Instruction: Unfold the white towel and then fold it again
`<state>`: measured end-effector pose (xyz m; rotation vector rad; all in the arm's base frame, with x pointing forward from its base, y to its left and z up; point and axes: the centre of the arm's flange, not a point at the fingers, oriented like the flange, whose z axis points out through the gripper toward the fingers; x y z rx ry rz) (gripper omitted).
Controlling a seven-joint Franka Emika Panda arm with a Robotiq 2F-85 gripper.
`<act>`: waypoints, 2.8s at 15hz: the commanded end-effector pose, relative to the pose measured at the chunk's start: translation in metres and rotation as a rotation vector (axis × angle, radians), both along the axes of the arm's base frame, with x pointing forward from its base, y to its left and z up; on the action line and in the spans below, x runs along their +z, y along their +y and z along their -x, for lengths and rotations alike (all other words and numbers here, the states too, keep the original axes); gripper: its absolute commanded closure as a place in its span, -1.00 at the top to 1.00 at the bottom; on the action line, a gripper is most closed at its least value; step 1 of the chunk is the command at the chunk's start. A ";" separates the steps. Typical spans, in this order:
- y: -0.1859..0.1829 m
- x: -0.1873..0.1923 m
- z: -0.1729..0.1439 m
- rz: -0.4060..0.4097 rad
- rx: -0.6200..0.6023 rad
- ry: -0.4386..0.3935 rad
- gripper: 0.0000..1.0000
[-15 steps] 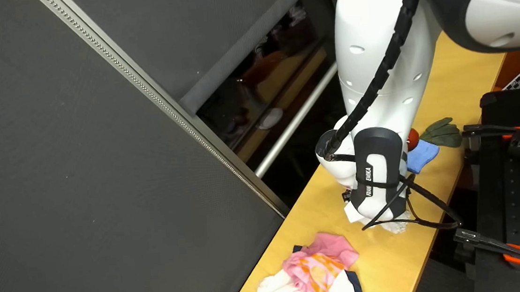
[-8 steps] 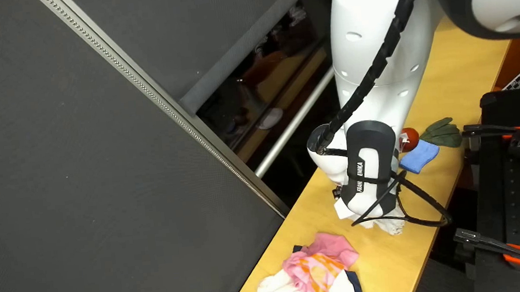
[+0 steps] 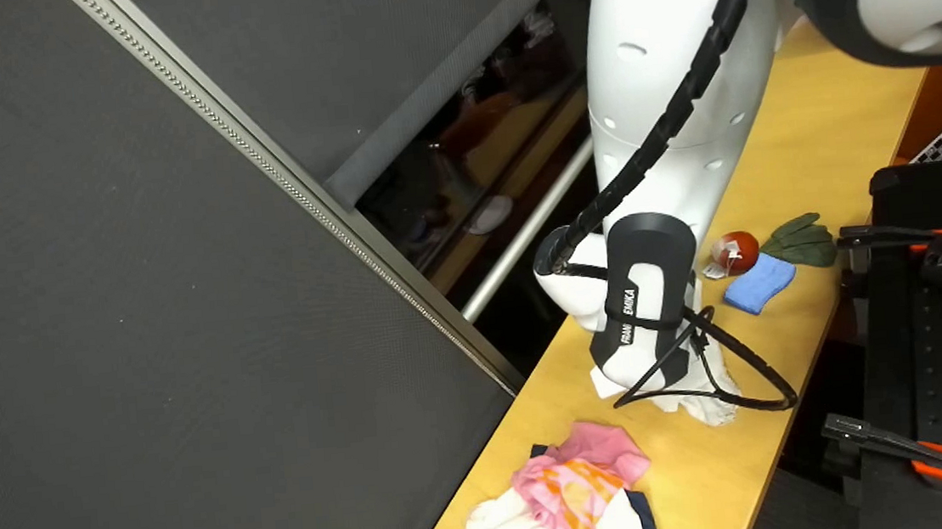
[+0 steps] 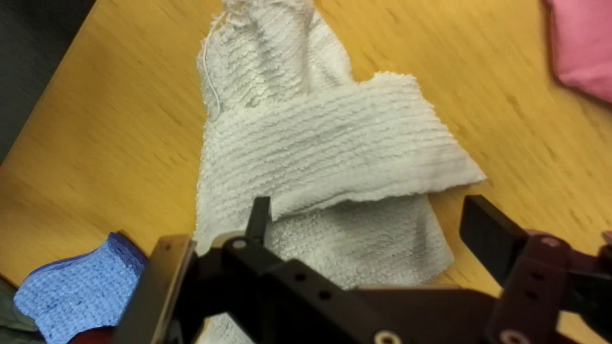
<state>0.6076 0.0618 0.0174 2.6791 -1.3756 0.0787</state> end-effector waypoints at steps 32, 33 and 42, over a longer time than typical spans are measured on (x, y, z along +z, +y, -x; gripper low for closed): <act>-0.025 0.018 -0.017 0.015 -0.109 -0.055 -0.99; -0.029 0.024 -0.022 0.014 -0.118 -0.065 -0.99; -0.095 0.095 -0.067 0.072 -0.284 -0.214 -0.99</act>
